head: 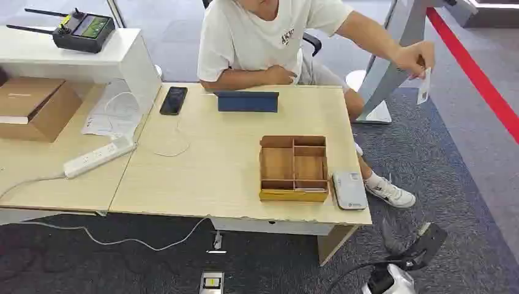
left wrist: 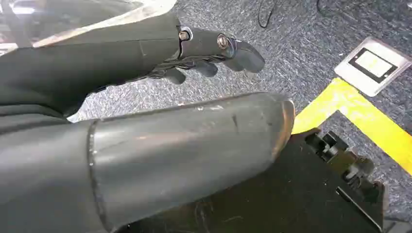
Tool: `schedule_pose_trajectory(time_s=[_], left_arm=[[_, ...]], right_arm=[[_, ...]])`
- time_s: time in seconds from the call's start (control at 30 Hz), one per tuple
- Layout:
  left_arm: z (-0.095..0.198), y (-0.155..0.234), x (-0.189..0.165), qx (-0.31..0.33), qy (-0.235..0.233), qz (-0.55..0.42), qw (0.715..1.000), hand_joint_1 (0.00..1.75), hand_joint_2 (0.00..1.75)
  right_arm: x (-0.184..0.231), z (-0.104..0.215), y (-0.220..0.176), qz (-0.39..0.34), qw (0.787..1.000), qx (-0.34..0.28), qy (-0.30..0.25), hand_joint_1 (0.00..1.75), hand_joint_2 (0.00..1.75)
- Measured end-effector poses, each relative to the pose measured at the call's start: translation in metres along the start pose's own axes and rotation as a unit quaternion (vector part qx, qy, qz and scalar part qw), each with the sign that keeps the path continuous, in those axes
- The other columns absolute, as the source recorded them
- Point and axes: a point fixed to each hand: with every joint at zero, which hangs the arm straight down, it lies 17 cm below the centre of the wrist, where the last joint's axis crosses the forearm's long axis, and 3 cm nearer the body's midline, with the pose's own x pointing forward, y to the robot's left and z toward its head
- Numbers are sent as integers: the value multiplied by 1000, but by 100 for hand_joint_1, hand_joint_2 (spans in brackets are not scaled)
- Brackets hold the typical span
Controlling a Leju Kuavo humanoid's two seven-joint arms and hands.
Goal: Pass the card to the sensor for recognition and then transmit it.
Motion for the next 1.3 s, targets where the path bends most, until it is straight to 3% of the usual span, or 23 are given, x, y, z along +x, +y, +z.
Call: schedule_pose_trajectory(time_s=[0.2,0.4,0.63,0.73,0.8,0.93,1.13,1.3], left_arm=[[0,1,-1,4,0,1,1000,0,0],[0,1,-1,7,-1,1,1000,0,0],[0,2,1,10,-6,-7,1000,0,0],[0,3,2,14,-9,-9,1000,0,0],[0,3,4,15,-13,-17,1000,0,0],[0,4,9,11,-24,-41,999,0,0],[-3,6,19,-1,-38,-74,997,0,0],[-5,10,23,-4,-43,-93,995,0,0]], right_arm=[[113,25,59,-9,988,53,-148,0,175],[237,81,63,-81,942,27,-326,0,175],[298,132,40,-178,906,0,-383,0,175],[316,155,35,-184,888,-3,-422,0,175],[332,177,43,-147,872,8,-466,0,175],[355,224,89,2,832,41,-553,0,175],[362,236,142,112,826,71,-548,0,175],[366,256,194,210,782,99,-579,0,175]])
